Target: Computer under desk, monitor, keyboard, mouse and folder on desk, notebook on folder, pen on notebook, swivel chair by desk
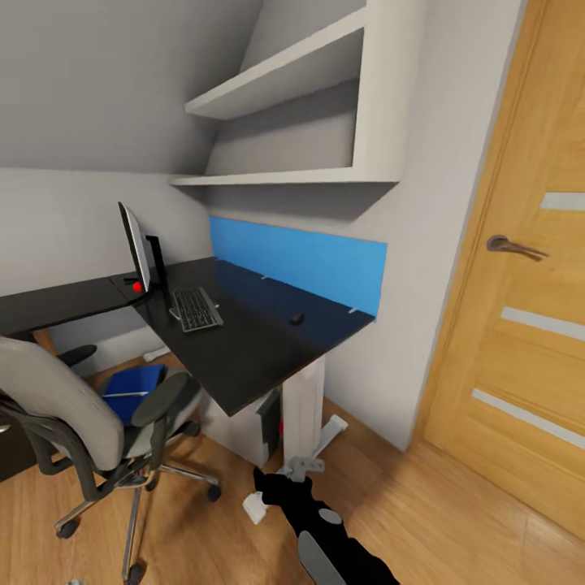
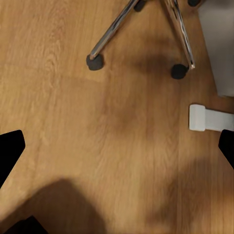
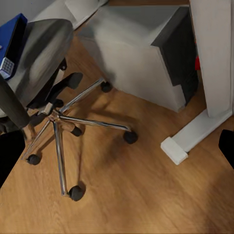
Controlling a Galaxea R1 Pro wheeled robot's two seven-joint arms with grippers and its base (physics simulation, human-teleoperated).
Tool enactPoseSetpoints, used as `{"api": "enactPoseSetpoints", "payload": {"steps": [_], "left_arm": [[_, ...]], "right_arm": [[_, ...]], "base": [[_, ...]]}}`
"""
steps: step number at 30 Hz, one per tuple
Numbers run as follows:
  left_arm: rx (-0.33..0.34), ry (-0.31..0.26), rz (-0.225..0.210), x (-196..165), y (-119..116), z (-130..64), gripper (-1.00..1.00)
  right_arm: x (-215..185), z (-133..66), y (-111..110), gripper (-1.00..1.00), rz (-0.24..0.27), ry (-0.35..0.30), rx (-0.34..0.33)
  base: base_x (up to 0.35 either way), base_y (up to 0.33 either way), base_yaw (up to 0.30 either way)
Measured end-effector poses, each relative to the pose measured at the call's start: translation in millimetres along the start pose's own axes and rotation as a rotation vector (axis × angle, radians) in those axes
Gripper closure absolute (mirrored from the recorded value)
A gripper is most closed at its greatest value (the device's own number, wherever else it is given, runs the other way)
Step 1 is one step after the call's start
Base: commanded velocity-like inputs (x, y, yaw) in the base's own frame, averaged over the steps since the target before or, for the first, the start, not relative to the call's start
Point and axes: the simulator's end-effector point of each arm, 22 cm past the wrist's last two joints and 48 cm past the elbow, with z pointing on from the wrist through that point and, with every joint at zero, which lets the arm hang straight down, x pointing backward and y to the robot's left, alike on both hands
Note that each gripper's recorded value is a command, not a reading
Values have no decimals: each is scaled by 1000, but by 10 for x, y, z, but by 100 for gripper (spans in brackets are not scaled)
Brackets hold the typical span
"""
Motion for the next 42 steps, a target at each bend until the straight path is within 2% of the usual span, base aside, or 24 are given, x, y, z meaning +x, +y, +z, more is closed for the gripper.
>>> {"api": "enactPoseSetpoints", "payload": {"steps": [20,25,31,42], "left_arm": [[-4,-4,2,229,193,290,-100],[1,-2,-9,295,227,360,-100],[24,4,-55,371,240,445,-100],[37,7,-65,510,321,599,-100]], "right_arm": [[308,144,-208,-100,22,-21,13],[280,175,-197,-100,28,-55,-3],[321,208,-228,-100,50,-79,-9],[502,270,-311,-100,60,-87,-12]], "base": [[0,0,1],[0,0,23],[0,0,196],[0,0,260]]}}
